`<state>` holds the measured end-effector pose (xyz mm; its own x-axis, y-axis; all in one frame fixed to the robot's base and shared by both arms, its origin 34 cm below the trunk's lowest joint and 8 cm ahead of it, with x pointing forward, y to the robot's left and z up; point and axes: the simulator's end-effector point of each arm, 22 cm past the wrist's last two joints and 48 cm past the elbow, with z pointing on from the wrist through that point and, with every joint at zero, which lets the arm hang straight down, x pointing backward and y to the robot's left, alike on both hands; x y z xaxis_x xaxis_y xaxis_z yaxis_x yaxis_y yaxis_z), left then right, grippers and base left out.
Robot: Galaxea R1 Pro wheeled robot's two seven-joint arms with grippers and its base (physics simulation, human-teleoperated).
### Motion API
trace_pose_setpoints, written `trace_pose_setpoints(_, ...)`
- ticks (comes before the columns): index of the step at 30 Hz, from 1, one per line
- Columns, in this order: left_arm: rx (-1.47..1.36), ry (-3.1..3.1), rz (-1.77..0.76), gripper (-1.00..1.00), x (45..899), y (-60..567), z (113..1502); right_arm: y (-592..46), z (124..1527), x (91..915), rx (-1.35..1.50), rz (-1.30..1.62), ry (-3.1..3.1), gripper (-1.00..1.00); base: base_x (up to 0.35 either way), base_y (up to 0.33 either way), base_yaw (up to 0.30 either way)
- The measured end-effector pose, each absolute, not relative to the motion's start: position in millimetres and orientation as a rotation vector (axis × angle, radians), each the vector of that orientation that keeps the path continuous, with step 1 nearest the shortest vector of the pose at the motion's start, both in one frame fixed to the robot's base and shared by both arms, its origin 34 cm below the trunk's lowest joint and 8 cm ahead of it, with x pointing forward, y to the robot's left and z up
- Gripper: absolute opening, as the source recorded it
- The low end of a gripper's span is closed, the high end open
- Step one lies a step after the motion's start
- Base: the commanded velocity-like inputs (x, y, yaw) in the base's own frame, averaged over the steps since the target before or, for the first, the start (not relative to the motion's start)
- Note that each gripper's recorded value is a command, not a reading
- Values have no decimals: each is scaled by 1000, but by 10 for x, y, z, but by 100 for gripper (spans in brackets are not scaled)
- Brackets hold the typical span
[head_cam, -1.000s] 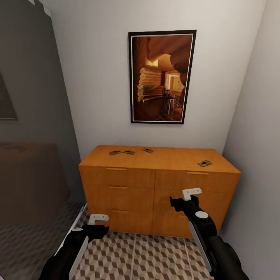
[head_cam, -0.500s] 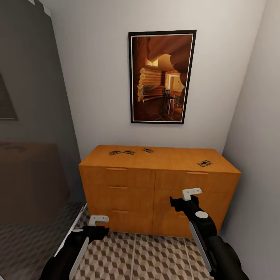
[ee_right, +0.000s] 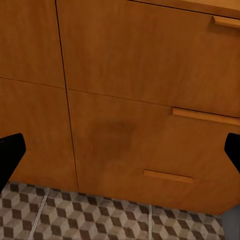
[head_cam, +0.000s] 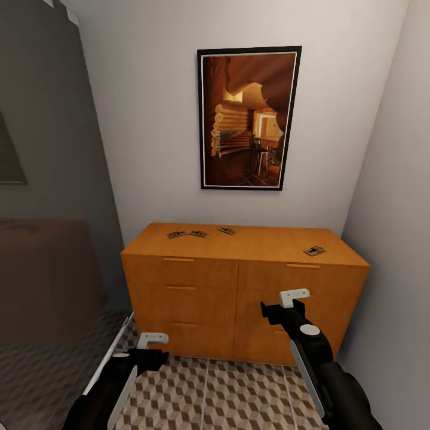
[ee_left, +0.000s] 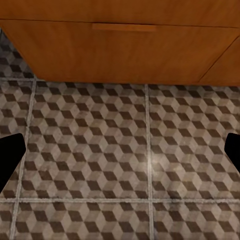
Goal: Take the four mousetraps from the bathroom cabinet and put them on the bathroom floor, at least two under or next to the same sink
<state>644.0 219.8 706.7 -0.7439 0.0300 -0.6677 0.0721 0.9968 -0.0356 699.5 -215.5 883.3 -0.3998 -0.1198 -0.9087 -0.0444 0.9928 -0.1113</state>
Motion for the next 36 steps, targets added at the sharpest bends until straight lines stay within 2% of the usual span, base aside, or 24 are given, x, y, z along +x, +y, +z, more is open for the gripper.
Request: trace_pose_setpoints(36,72,2419,-76,100,6419,2195,7032,-2155,8833,6995,-116,-82,1982,100,0,0,0)
